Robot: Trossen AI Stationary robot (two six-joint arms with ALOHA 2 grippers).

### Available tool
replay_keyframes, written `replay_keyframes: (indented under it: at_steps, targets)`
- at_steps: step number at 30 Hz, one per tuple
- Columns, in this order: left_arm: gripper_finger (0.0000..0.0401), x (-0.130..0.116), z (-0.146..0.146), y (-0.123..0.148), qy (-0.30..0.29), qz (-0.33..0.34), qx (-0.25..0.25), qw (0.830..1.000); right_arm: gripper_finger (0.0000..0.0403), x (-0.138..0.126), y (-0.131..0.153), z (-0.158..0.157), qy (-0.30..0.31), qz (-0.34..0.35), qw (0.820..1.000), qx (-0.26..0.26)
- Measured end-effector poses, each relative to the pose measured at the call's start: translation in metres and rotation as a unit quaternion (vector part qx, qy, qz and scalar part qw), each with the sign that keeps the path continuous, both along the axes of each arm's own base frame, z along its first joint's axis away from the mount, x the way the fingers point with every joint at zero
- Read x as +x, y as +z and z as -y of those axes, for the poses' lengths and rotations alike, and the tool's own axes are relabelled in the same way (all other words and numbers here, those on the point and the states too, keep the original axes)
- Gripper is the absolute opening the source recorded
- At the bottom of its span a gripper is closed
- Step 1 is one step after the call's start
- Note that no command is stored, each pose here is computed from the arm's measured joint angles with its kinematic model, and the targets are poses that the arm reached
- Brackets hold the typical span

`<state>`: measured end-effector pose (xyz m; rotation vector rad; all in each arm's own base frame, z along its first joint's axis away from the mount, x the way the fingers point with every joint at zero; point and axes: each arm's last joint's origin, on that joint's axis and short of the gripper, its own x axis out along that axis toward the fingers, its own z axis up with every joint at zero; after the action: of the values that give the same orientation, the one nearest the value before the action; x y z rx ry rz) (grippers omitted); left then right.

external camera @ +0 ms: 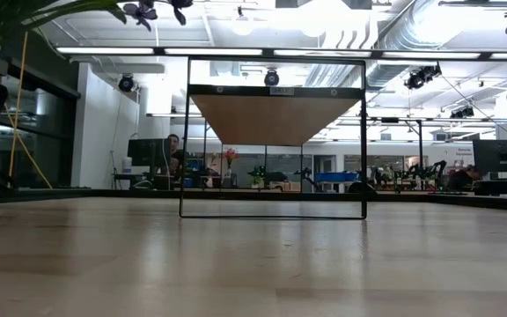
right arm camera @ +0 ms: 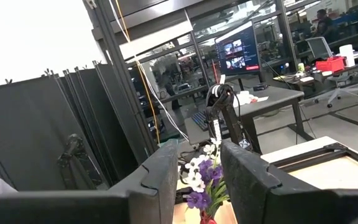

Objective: Pick and place flowers into a vace then onto a shelf
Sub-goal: Put the red vase with flowers on the shelf

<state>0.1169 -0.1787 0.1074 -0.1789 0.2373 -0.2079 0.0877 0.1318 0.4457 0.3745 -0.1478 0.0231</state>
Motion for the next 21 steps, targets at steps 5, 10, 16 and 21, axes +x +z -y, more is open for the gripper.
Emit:
replay_keyframes:
  at_steps: [5,10,16,21]
  targets:
    - [0.0150,-0.0001,-0.0001,-0.0004,0.000,-0.001,0.002,1.000,0.0114,0.0000,0.0000,0.0000,0.000,0.000,1.000,0.000]
    - [0.0140,-0.0001,-0.0001,-0.0004,0.000,-0.001,0.002,1.000,0.0114,0.0000,0.0000,0.0000,0.000,0.000,1.000,0.000]
    - [0.0146,-0.0001,-0.0001,-0.0006,0.000,-0.001,0.002,1.000,0.0114,0.0000,0.0000,0.0000,0.000,0.000,1.000,0.000]
    - [0.0139,-0.0002,-0.0002,-0.0005,0.003,-0.001,0.002,1.000,0.0114,0.0000,0.0000,0.0000,0.000,0.000,1.000,0.000]
